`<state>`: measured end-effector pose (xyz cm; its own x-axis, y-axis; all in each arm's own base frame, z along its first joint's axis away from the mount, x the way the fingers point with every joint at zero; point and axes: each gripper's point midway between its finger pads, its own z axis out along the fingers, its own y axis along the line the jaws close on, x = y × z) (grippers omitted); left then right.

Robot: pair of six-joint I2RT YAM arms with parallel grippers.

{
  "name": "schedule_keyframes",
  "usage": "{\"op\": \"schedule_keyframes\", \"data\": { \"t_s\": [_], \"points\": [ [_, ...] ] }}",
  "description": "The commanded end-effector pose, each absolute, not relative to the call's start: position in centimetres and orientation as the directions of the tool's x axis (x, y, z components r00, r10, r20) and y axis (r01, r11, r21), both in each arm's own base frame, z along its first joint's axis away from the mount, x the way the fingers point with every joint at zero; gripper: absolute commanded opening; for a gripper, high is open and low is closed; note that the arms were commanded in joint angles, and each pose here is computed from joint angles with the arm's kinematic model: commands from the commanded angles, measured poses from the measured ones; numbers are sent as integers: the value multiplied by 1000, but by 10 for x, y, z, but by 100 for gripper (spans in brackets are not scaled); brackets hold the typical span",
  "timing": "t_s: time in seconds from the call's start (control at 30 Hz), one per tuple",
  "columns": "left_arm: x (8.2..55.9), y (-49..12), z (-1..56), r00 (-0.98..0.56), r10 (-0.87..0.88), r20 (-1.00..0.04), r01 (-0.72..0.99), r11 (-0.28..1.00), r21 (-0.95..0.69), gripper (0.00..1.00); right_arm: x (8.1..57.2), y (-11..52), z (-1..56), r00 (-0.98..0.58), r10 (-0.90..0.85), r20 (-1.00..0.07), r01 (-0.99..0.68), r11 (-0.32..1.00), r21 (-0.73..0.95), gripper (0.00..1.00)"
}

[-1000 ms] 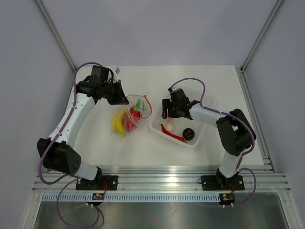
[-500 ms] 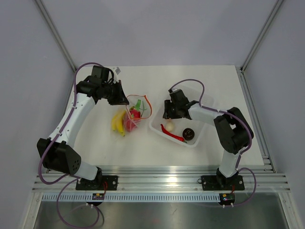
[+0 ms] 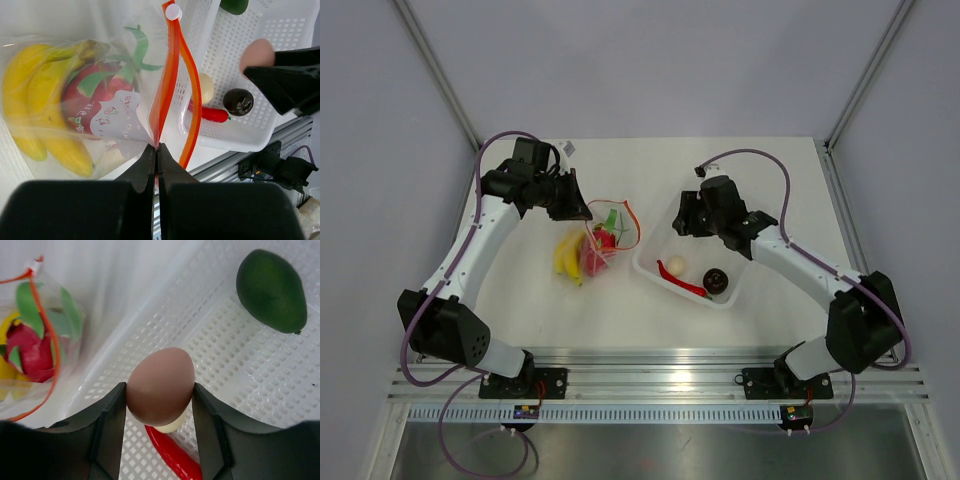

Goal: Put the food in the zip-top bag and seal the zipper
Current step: Pick up the fake food from the bin, then place the fake food in the zipper food storage bag.

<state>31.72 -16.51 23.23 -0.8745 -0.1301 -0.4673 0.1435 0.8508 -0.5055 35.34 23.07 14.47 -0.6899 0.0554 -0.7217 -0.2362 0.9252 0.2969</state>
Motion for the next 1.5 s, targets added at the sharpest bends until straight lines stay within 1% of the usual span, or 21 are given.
{"op": "schedule_keyframes", "data": {
  "t_s": [0.0,0.13,0.2,0.4,0.5,0.57,0.6,0.63,0.67,0.7,0.73,0.8,0.87,0.9,0.97,1.07,1.1,1.13,1.23,1.4,1.47],
  "points": [
    [319,-174,270,-821,-123,-558,240,812,-532,0,348,233,198,-629,101,-771,-278,897,344,30],
    [318,-174,268,-823,-122,-554,238,812,-533,0,343,262,236,-598,105,-795,-348,859,375,30],
    [318,-175,269,-824,-124,-553,239,809,-537,0,335,288,235,-605,67,-794,-392,843,369,31],
    [313,-173,273,-819,-123,-561,245,809,-534,0,337,359,244,-607,28,-794,-480,783,394,31],
    [310,-172,274,-817,-119,-564,249,809,-532,0,332,387,231,-640,-14,-769,-522,741,421,31],
    [308,-173,274,-818,-115,-564,255,806,-534,0,325,406,223,-668,-69,-741,-558,706,437,41],
    [307,-173,275,-815,-116,-568,259,804,-535,0,326,411,231,-663,-83,-744,-577,690,437,45],
    [307,-173,276,-814,-117,-569,259,804,-536,0,326,412,220,-678,-109,-727,-575,695,432,66],
    [306,-174,275,-816,-117,-566,259,801,-539,0,325,411,218,-681,-122,-722,-576,698,425,74],
    [306,-174,274,-817,-117,-564,259,801,-540,0,324,407,212,-682,-126,-721,-572,706,417,80],
    [306,-174,274,-817,-115,-565,260,801,-540,0,328,402,222,-656,-96,-749,-566,719,403,87],
    [306,-174,273,-818,-116,-564,260,800,-541,0,330,388,219,-643,-92,-761,-547,750,371,91],
    [306,-175,273,-820,-117,-561,260,796,-547,0,335,372,228,-626,-66,-777,-521,777,354,91],
    [306,-176,273,-820,-117,-560,261,794,-548,0,336,364,220,-635,-68,-770,-505,790,347,91],
    [307,-177,273,-821,-119,-558,260,792,-552,0,339,348,224,-632,-43,-774,-480,806,347,88],
    [307,-176,273,-820,-117,-561,263,793,-549,0,348,312,212,-649,15,-761,-386,855,346,78],
    [307,-176,272,-821,-115,-560,262,795,-548,0,351,296,198,-669,33,-743,-342,873,347,70],
    [307,-176,273,-819,-116,-562,264,794,-548,0,351,286,199,-666,52,-744,-317,883,345,66],
    [308,-176,273,-820,-117,-561,260,796,-547,0,348,259,177,-690,43,-722,-258,918,301,59],
    [309,-176,273,-821,-119,-558,259,794,-550,0,329,243,133,-765,-77,-640,-278,935,220,61],
    [309,-177,273,-822,-120,-557,258,793,-552,0,317,246,115,-803,-124,-584,-308,924,227,70]
  ]
}}
